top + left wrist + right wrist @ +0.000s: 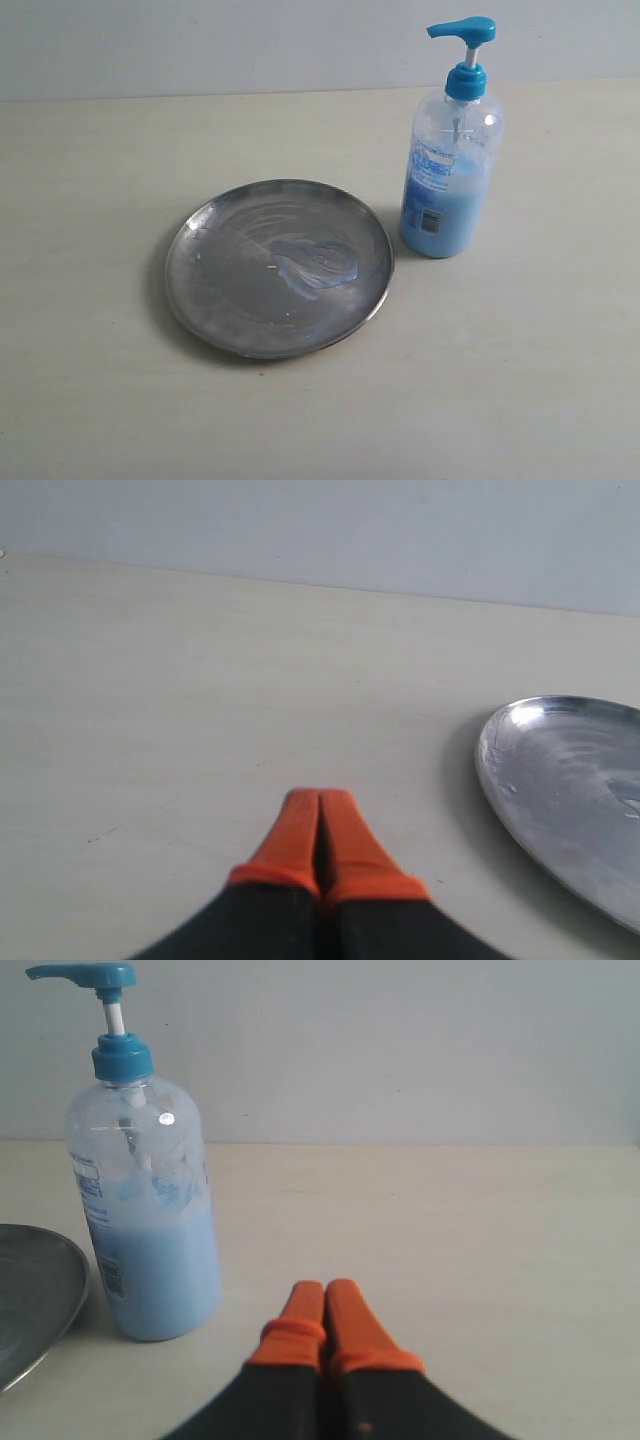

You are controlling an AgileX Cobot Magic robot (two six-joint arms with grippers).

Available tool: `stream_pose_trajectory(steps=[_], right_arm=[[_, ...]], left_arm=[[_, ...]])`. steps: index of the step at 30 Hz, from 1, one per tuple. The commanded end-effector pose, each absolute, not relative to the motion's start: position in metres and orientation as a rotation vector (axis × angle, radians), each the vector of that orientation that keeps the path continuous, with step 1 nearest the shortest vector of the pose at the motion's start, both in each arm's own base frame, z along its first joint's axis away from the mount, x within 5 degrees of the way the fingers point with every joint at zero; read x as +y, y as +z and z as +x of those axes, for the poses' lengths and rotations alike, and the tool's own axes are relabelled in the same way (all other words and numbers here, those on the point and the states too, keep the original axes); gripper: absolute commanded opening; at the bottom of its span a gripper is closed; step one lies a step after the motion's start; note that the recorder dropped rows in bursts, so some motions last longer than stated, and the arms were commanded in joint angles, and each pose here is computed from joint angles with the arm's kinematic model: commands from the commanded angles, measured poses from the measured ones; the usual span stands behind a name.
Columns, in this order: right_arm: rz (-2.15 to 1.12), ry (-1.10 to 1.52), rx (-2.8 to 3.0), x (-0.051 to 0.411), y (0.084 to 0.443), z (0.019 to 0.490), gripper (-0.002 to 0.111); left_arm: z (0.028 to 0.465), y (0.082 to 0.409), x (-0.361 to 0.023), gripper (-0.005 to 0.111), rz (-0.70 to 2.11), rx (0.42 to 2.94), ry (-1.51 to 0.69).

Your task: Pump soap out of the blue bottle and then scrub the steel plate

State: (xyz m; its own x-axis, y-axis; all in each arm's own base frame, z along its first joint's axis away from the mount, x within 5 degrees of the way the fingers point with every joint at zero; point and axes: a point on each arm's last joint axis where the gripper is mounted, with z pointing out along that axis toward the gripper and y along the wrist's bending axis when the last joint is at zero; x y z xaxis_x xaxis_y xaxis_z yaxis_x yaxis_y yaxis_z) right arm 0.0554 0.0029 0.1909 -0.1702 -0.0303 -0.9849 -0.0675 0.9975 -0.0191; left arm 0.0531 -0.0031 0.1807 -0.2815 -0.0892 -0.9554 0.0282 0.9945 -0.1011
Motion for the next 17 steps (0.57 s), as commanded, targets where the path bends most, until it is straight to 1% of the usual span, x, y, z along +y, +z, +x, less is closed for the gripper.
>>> stream_pose_trajectory(steps=[1, 17], right_arm=[[-0.074, 0.023, 1.736, 0.0025, 0.1902, 0.0552, 0.0], [-0.074, 0.022, 1.747, 0.0024, 0.1892, 0.055, 0.0]], left_arm=[[0.0531, 0.1811, -0.0033, 0.001, -0.054, 1.841, -0.126], [0.0531, 0.1811, -0.0033, 0.001, -0.054, 1.841, -0.126]])
